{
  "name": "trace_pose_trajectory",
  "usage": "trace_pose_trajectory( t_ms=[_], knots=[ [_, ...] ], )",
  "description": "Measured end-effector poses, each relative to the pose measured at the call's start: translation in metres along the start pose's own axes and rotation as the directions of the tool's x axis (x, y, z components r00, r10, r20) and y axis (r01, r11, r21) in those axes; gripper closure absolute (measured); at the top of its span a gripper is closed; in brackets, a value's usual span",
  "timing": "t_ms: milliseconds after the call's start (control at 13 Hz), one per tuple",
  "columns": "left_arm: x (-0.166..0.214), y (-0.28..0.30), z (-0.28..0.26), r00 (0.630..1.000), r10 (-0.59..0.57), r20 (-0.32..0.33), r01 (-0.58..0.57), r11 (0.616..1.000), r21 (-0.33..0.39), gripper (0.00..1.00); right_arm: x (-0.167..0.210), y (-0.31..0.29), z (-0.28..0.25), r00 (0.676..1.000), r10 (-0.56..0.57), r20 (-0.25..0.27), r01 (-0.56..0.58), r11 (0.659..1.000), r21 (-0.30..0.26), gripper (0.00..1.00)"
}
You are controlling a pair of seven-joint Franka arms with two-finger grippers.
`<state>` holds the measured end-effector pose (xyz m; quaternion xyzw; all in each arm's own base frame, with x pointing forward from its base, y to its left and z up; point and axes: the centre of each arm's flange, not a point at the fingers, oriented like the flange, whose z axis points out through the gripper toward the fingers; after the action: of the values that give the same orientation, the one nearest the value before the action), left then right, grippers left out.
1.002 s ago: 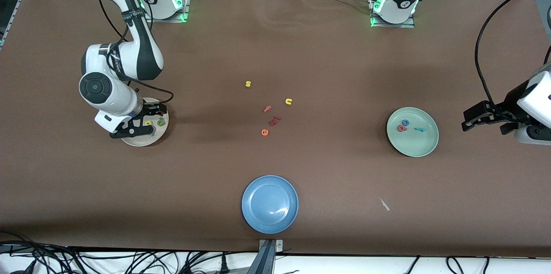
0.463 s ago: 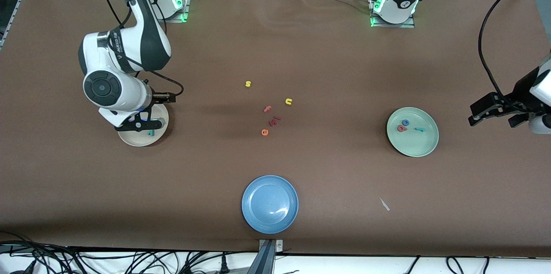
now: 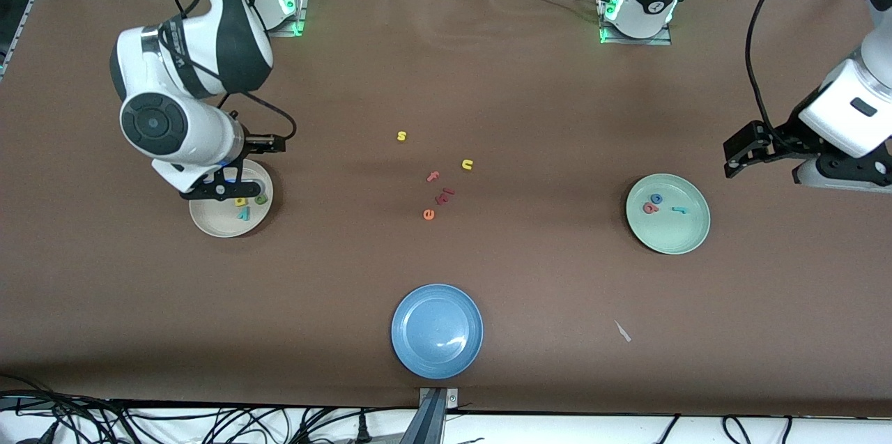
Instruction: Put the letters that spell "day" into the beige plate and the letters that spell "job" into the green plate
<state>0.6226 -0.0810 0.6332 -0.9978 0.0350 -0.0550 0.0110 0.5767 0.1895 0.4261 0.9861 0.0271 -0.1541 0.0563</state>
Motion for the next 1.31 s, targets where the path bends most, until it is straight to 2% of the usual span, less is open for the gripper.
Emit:
trace_pose_trajectory(
  t_ms=[463, 617, 848, 1002, 1311],
  knots=[
    [-0.013, -0.005, 0.000, 0.999, -0.023, 0.033, 0.024, 0.999, -0.023, 0.00, -0.044, 0.017, -0.064, 0.998, 0.007, -0.069, -0.001, 0.997, 0.081, 0.00],
    [-0.024, 0.001, -0.002, 0.999, -0.014, 0.043, 0.015, 1.000, -0.017, 0.00, -0.058, 0.035, -0.081, 0.997, 0.007, -0.074, -0.001, 0.997, 0.082, 0.00],
    [-0.029, 0.001, -0.002, 0.999, -0.014, 0.047, 0.014, 1.000, -0.013, 0.00, -0.076, 0.065, -0.095, 0.997, -0.053, -0.055, 0.056, 0.997, 0.056, 0.00],
    [-0.029, 0.001, 0.002, 0.998, -0.015, 0.055, 0.015, 1.000, -0.012, 0.00, -0.081, 0.087, -0.103, 0.994, -0.095, -0.061, 0.098, 0.994, 0.039, 0.00],
    [-0.030, -0.001, 0.004, 0.998, -0.020, 0.060, 0.020, 1.000, -0.011, 0.00, -0.083, 0.138, -0.109, 0.996, -0.038, -0.075, 0.042, 0.997, 0.060, 0.00]
  ],
)
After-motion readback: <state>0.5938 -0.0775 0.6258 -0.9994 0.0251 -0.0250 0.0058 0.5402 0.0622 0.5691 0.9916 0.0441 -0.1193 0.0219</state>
